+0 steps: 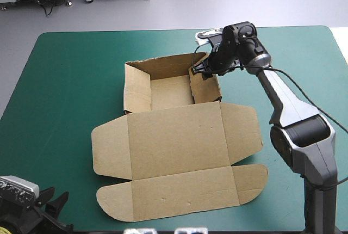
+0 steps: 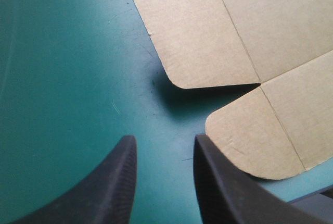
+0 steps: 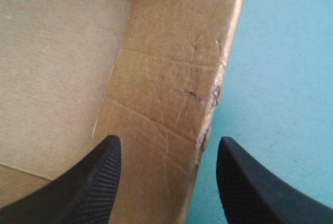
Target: Fold the box
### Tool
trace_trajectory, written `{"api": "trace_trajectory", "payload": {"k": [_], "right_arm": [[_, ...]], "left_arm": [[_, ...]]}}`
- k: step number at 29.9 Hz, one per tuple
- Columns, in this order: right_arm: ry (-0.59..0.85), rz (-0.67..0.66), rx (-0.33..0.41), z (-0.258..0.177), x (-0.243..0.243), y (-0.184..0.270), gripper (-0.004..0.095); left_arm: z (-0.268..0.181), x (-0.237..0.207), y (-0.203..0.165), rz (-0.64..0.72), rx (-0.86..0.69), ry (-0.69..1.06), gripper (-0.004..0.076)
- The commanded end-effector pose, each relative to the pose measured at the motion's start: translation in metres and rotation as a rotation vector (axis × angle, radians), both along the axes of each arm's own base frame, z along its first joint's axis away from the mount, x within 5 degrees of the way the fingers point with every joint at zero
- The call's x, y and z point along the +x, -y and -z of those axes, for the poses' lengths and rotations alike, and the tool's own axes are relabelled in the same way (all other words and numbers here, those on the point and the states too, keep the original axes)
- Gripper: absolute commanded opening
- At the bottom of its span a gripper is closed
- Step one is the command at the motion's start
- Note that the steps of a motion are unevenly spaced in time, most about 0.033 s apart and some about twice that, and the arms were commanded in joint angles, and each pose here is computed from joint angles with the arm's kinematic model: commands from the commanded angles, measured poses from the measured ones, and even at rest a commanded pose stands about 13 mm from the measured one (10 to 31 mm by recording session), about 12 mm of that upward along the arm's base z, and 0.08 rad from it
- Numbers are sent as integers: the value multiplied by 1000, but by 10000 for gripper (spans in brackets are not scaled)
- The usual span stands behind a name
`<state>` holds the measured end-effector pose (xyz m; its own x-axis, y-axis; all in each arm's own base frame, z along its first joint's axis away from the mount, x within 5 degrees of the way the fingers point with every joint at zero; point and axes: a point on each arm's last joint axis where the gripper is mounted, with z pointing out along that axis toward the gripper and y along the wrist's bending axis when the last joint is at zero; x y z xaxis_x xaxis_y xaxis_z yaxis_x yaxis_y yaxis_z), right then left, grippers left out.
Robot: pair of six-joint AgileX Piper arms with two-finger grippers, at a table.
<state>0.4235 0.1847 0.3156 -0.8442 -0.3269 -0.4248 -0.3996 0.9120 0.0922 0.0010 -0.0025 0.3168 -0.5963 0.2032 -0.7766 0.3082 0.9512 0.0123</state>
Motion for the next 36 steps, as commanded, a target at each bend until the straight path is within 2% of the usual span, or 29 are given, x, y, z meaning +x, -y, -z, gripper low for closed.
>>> {"api": "trace_trajectory", "payload": {"k": [1,3,5,7,8,9,14,15,18,21,24,28,33,36], "right_arm": [[24,6,13,-11,1,4,508],[-3,6,2,3,6,1,502],[-16,7,-6,12,10,0,424],[3,8,-33,16,14,2,208],[24,12,-57,16,16,4,70],[47,18,-87,15,18,7,-18],[152,129,-279,-4,28,46,2],[166,170,-294,-11,30,59,2],[176,283,-278,-23,37,106,-1],[156,419,-272,-28,40,168,-1],[124,555,-234,-27,37,238,-1],[112,707,-238,-27,22,317,-1],[78,747,-239,-18,6,367,7],[54,728,-259,-8,3,376,88]], "left_arm": [[3,1,-1,-2,23,-55,262],[3,1,-1,-6,28,-54,262],[3,1,-2,-1,43,-49,262],[3,1,-2,2,46,-48,262],[3,1,-2,2,46,-48,262],[3,1,-2,2,46,-48,262],[3,2,-4,-10,65,-43,262],[3,2,-4,-12,68,-42,262],[3,2,-5,-16,73,-41,262],[3,2,-5,-16,73,-41,261],[3,2,-5,-16,73,-41,261],[3,2,-5,-16,73,-41,260],[3,2,-5,-16,73,-41,258],[3,2,-5,-16,73,-41,258]]}}
